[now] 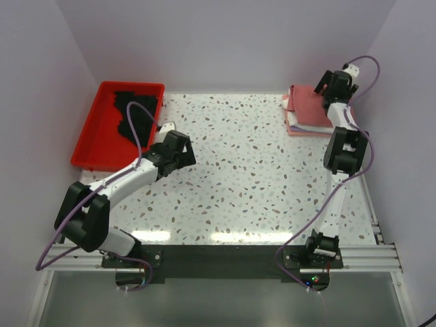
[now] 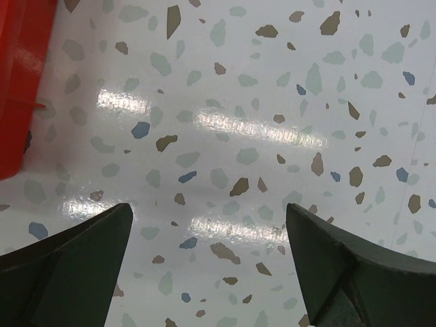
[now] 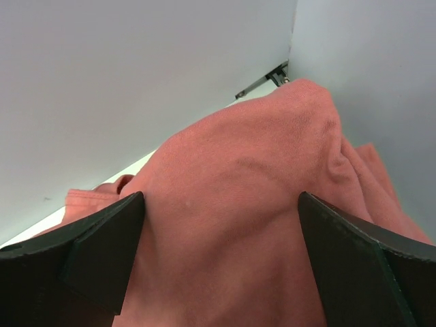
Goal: Fold and stack the t-shirts
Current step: Neatly place the folded tshirt to the corner
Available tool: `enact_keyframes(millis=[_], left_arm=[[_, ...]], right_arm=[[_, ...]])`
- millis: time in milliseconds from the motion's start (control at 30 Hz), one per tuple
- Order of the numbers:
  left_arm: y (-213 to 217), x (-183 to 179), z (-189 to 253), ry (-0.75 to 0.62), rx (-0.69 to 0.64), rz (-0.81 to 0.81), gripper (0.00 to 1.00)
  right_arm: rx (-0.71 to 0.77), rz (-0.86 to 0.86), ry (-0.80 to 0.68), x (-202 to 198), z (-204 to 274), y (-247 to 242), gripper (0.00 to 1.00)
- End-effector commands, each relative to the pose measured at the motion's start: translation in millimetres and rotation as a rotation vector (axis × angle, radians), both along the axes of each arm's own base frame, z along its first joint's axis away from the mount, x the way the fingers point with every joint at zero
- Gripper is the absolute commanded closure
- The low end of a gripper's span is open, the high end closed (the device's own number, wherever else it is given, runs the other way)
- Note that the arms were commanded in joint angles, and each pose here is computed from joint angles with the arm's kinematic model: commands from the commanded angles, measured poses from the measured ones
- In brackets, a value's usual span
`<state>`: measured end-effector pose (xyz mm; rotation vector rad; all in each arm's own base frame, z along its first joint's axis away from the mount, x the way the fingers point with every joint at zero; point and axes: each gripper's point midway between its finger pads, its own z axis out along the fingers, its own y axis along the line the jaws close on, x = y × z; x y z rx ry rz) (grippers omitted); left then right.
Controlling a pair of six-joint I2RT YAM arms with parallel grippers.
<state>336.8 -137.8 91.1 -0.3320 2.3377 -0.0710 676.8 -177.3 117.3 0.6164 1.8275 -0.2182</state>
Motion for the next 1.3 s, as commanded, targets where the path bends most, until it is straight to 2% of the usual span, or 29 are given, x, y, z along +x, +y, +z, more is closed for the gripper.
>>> enact_keyframes(millis=[0, 200, 467, 633, 833, 1100, 1267], left_arm=[[-1.2, 9.8, 18.4, -0.052, -0.019, 0.008, 0.00], [-0.2, 8.9, 21.2, -0.062, -0.023, 0.011, 0.00], [-0.9, 7.9, 18.4, -0.049, -0.022, 0.008, 0.00], [-2.7, 6.9, 22.9, -0.060, -0.039, 0.000, 0.00], [-1.9, -4.6, 12.9, -0.041, -0.062, -0.003, 0.00], [2.1, -12.0, 22.8, -0.076, -0.084, -0.002, 0.00], [4.2, -15.7, 28.7, -0.096, -0.099, 0.004, 0.00]], right_arm=[[0.038, -0.096, 0.003, -7.2, -9.0, -25.4, 0.01], [0.084, -0.046, 0.009, -4.4, -17.6, -25.5, 0.01], [0.148, 0.121, -0.007, -1.2, -10.3, 4.3, 0.01], [0.136, 0.238, -0.166, -7.0, 45.0, 33.1, 0.01], [0.101, 0.175, -0.246, -16.1, 90.2, 28.3, 0.01], [0.068, 0.110, -0.280, -34.5, 103.0, 25.1, 0.01], [0.048, 0.153, -0.301, -49.0, 109.0, 40.1, 0.01]])
